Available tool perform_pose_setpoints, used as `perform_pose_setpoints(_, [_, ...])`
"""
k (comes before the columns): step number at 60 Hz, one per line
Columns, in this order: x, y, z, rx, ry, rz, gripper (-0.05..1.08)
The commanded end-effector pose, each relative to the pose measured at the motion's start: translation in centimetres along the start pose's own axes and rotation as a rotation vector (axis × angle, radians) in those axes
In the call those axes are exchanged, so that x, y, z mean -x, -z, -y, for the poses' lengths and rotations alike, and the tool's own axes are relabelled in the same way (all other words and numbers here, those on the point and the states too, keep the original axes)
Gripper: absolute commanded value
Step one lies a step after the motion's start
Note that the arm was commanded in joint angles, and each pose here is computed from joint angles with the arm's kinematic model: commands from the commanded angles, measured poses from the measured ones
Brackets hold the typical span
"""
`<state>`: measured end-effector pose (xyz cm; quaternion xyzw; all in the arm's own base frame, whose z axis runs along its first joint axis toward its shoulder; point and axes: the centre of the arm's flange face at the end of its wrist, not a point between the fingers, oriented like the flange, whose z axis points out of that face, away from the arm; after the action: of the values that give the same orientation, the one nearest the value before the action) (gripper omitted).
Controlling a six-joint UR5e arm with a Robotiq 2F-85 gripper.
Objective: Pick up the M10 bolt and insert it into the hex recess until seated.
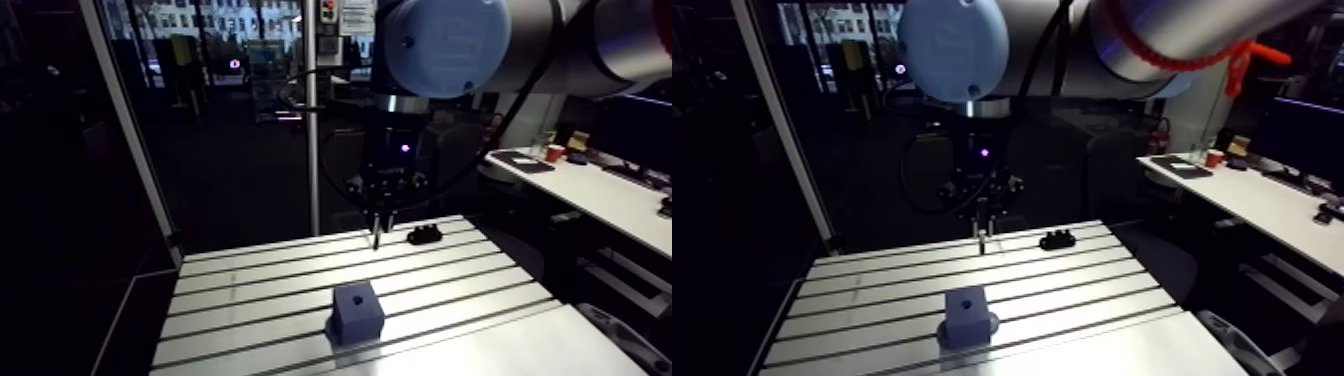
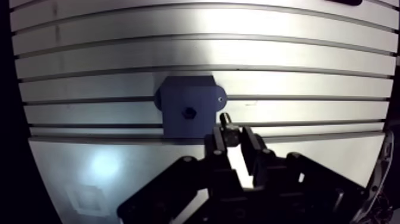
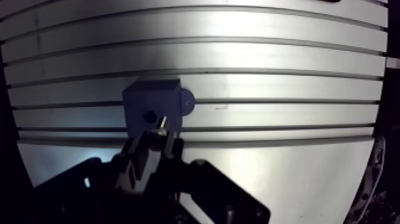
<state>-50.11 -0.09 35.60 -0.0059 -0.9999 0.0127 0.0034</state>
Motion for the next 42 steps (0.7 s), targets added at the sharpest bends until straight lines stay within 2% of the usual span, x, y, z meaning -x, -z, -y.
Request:
perform_pose_setpoints(1, [1.3, -1.0, 0.5, 0.003, 0.005, -0.007, 0.98])
perform_pose_setpoints(17, [1.9, -2.8, 1.2, -0.001, 0.017, 0.012, 0.99])
perform_pose_setpoints(27, [2.3, -3.9, 2.8, -0.004, 0.048, 0.019, 1.03])
perform_pose_setpoints(42, [2.0, -4.7, 3.1, -0.005, 0.056, 0.026, 1.04])
